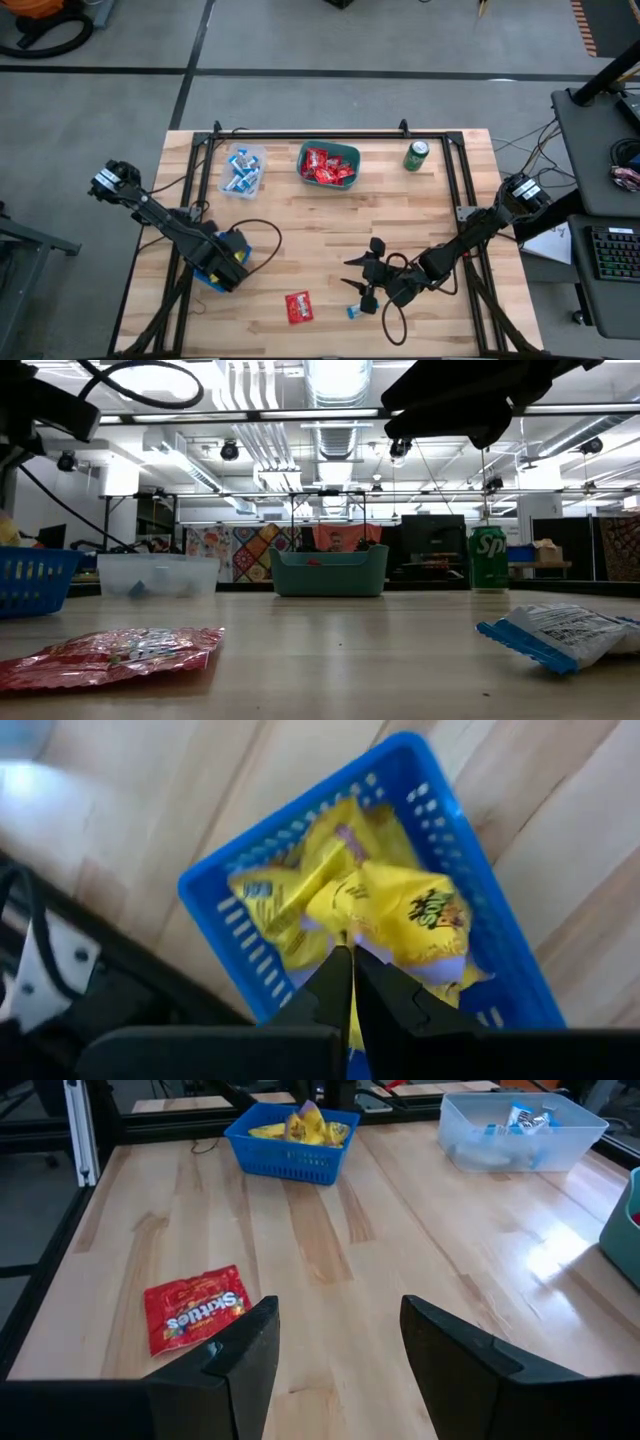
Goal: Sort candy
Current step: Put the yellow candy into the blue basket
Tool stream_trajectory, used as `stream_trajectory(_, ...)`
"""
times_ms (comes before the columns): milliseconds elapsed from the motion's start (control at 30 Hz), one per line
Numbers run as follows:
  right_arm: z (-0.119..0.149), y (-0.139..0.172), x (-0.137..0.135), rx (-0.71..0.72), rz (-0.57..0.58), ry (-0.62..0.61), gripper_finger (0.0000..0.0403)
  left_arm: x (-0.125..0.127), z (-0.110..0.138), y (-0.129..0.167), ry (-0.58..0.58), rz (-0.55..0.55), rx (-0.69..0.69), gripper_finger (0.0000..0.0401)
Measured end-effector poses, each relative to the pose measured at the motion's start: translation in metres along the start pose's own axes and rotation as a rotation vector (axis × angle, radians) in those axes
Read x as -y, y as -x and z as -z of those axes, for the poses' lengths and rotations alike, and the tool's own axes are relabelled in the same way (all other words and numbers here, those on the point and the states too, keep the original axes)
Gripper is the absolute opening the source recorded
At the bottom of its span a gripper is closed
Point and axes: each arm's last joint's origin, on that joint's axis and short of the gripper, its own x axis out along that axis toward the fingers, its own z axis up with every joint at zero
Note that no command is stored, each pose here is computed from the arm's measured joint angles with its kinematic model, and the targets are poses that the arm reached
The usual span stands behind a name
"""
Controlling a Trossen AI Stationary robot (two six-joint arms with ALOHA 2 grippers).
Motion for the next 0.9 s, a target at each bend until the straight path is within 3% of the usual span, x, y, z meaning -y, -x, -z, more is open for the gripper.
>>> stream_trajectory(333,0.001,0.000,0.000,-0.004,0.002,0.004,0.0201,-0.002,0.004,0.004,0.018,0.017,-0.142,0.0000)
stream_trajectory(467,0.001,0.000,0.000,-0.006,0.003,0.007,0.0201,0.001,0.003,0.010,0.008,0.039,-0.136,0.0000)
stream_trajectory(567,0.001,0.000,0.000,-0.010,0.004,0.012,0.0201,0.007,-0.004,0.024,-0.030,0.096,-0.047,0.0000)
stream_trajectory(733,0.002,0.000,0.001,-0.016,0.007,0.016,0.0201,0.021,-0.017,0.042,-0.100,0.194,0.217,0.0000)
stream_trajectory(900,0.002,0.000,0.001,-0.018,0.008,0.018,0.0201,0.029,-0.022,0.030,-0.118,0.135,0.279,0.0000)
